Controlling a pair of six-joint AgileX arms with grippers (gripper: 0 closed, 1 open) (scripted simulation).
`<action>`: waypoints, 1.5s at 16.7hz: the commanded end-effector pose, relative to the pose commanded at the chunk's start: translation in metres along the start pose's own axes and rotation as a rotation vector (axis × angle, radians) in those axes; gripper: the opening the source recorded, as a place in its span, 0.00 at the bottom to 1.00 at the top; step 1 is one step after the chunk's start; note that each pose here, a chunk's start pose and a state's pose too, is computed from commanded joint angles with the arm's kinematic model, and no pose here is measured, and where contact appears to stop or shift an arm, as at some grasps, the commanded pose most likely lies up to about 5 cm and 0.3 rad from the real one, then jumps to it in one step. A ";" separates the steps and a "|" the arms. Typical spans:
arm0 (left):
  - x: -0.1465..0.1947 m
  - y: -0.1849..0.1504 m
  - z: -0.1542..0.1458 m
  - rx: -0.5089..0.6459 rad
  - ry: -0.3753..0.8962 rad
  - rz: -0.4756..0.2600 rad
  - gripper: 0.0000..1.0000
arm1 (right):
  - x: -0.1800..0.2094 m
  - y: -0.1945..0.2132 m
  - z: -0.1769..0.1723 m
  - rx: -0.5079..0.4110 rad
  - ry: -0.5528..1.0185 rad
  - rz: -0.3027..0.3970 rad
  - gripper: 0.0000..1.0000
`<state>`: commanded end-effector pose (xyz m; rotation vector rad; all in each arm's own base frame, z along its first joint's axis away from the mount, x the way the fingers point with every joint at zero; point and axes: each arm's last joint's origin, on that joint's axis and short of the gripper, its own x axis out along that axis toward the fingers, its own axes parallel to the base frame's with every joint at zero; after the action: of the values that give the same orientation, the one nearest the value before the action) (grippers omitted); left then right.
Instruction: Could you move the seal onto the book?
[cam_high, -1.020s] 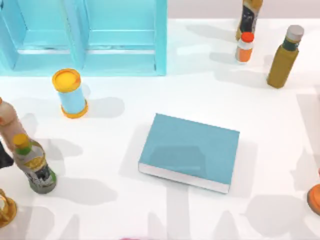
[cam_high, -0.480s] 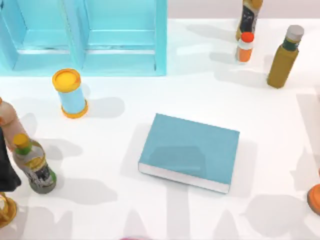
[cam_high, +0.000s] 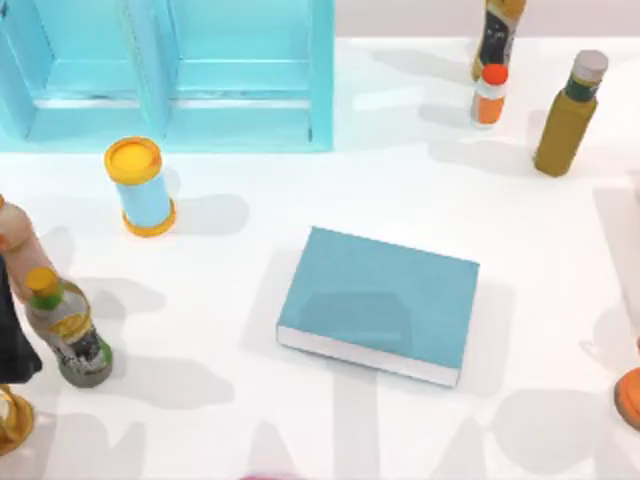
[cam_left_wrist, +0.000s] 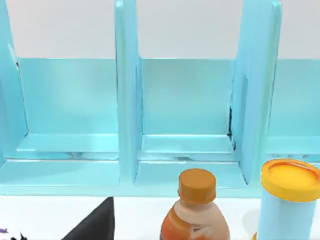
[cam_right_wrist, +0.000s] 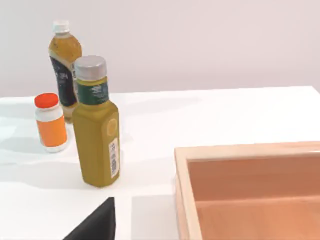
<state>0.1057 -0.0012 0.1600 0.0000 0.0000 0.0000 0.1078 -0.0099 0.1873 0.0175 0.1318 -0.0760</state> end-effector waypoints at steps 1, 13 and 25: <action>0.000 0.000 0.000 0.000 0.000 0.000 1.00 | 0.001 -0.003 0.010 0.007 0.050 -0.024 1.00; 0.000 0.000 0.000 0.000 0.000 0.000 1.00 | 0.145 -0.092 0.144 0.036 0.932 -0.224 1.00; 0.000 0.000 0.000 0.000 0.000 0.000 1.00 | 0.227 -0.119 0.106 -0.062 1.438 0.040 1.00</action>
<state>0.1057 -0.0012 0.1600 0.0000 0.0000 0.0000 0.3370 -0.1478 0.2605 0.0098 1.5708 -0.0057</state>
